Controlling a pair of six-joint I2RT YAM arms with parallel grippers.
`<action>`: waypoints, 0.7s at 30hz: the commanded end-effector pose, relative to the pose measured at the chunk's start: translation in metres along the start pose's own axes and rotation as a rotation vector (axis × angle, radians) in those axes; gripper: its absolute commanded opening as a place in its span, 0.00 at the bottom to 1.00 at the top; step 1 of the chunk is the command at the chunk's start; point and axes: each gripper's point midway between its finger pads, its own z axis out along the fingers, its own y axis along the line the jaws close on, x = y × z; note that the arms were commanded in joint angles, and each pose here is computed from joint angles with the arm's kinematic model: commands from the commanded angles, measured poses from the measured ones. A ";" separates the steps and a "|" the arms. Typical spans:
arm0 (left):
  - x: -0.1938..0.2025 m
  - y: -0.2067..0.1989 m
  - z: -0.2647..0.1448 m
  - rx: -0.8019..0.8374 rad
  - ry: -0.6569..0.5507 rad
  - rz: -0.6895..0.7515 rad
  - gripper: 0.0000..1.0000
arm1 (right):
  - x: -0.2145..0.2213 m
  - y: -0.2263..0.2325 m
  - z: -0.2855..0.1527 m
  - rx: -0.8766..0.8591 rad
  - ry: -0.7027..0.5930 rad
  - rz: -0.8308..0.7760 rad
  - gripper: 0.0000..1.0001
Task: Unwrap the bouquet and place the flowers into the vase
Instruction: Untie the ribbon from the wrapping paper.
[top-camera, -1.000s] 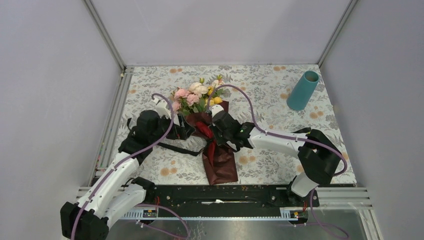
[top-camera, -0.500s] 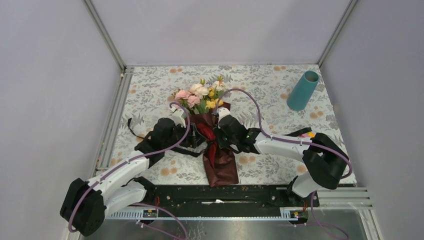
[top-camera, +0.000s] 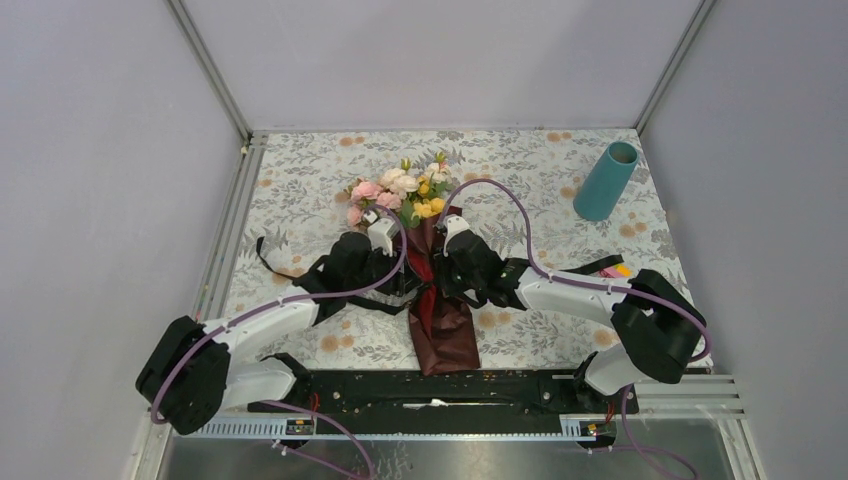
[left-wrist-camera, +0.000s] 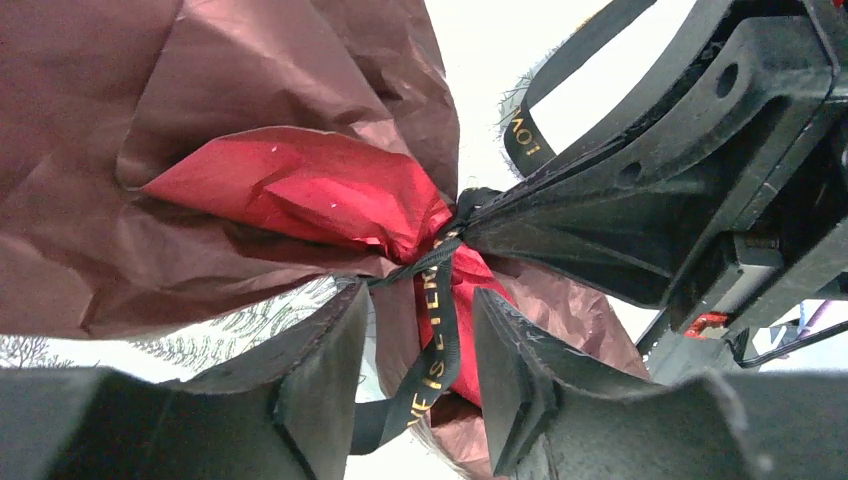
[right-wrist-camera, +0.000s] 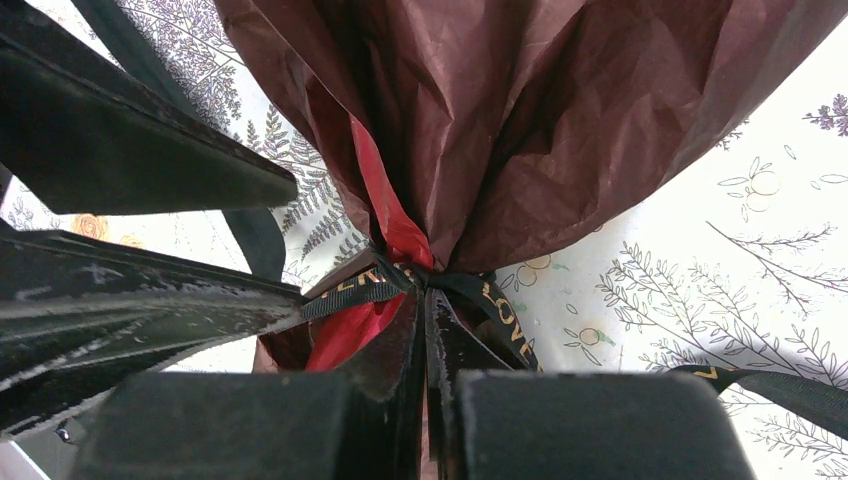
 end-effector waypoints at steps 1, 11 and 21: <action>-0.031 -0.018 0.010 0.045 -0.080 0.079 0.45 | -0.015 0.008 -0.007 -0.044 -0.051 0.023 0.00; -0.021 -0.017 0.028 0.024 -0.027 0.106 0.39 | -0.016 0.009 -0.006 -0.054 -0.047 0.035 0.00; -0.012 -0.015 0.034 0.009 -0.001 0.112 0.23 | -0.017 0.007 -0.006 -0.051 -0.048 0.043 0.00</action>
